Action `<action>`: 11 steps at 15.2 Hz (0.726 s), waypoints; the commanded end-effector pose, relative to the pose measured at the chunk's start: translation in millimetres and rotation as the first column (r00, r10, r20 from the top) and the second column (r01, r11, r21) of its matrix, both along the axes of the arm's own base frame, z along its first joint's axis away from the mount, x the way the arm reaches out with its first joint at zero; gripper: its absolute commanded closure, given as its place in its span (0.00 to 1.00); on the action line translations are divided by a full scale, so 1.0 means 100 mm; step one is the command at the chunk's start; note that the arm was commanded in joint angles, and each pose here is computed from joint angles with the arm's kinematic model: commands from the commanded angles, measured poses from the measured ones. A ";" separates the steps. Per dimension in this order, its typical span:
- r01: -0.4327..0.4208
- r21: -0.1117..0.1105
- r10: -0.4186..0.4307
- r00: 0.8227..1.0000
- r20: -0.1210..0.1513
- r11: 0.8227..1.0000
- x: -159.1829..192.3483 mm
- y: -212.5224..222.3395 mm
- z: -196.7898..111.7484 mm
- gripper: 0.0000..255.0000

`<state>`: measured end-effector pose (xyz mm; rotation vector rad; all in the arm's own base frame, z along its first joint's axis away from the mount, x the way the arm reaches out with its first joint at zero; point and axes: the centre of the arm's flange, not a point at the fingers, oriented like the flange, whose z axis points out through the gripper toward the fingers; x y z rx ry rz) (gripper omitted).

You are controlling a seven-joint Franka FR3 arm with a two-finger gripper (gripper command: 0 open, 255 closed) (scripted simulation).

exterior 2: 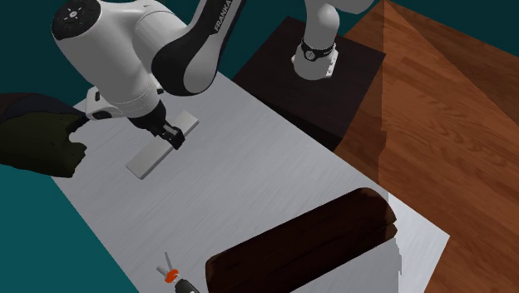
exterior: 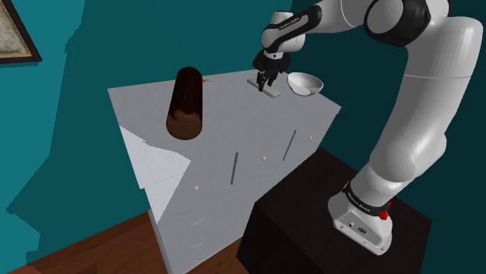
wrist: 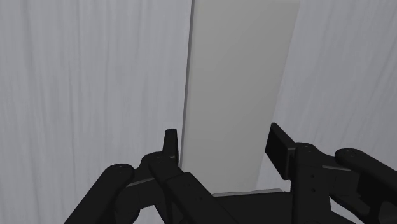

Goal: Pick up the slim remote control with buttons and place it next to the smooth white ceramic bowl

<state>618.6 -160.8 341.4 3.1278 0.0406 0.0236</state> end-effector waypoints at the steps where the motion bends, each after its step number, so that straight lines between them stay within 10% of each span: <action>1: 0.000 0.000 0.000 1.000 0.001 1.000 0.00 0.00 0.00 1.00; 2: 0.000 0.000 0.000 1.000 0.001 1.000 0.00 0.00 0.00 0.00; 11: 0.000 0.000 0.000 1.000 0.001 1.000 -0.01 0.01 0.50 0.00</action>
